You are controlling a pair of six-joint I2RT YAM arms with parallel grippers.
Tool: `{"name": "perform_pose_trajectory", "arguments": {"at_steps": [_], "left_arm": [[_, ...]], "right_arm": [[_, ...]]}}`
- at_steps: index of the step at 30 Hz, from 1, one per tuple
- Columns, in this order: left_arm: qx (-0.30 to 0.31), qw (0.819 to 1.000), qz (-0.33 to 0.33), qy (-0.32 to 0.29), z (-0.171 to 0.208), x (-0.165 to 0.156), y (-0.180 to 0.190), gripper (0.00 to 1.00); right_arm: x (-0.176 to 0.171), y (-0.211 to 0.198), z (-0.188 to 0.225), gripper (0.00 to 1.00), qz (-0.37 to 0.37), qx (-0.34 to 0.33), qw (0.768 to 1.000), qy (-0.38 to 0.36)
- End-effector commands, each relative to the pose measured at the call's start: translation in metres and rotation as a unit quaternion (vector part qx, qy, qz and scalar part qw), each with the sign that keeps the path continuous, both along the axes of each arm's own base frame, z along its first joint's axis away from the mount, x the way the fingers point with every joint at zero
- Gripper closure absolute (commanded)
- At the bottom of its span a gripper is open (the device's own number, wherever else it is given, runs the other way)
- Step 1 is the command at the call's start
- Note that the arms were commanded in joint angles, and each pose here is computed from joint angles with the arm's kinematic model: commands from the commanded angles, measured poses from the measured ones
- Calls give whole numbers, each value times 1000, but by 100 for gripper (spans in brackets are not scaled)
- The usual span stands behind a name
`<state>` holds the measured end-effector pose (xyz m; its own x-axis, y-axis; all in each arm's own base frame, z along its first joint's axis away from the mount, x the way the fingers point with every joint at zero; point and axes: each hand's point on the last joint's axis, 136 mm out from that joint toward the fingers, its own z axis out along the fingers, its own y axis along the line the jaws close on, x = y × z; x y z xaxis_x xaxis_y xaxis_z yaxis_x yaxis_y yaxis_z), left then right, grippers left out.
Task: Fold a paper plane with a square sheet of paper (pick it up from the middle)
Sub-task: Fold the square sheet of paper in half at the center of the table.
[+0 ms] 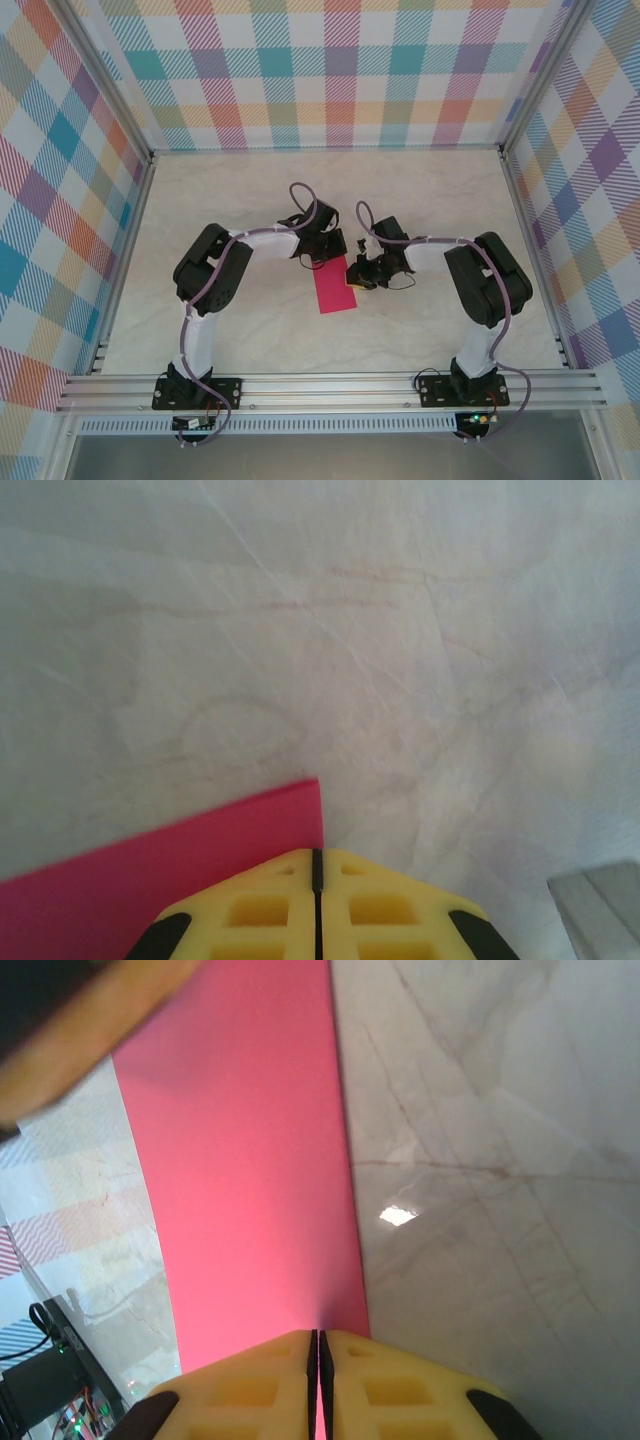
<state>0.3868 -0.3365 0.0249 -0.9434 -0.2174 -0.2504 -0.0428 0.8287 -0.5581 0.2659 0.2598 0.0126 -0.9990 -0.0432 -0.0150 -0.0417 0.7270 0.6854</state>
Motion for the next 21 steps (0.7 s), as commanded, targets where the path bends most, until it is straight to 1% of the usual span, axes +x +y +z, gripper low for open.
{"name": "perform_pose_trajectory", "arguments": {"at_steps": [1,6,8,12,14,17,19,21], "left_arm": [[54,998,21,-5,-15,18,23,92],[65,998,14,2,-21,25,30,92],[67,998,14,-2,-17,29,33,92],[64,997,18,-27,14,39,40,89],[60,997,24,-51,38,43,45,86],[69,995,37,-61,63,37,62,79],[72,994,49,-70,75,30,74,73],[84,992,66,-66,76,19,88,67]], "right_arm": [[-56,-28,-35,87,15,-64,993,94],[-64,-32,-34,87,14,-65,993,97],[-63,-31,-32,87,14,-60,994,95],[-53,-23,-17,87,8,-37,996,76],[-45,-18,-5,86,4,-24,998,61],[-31,-10,20,85,-1,-3,1000,26],[-17,-7,35,83,-4,-4,1000,-6],[-5,-8,44,78,-8,-18,999,-38]]}}
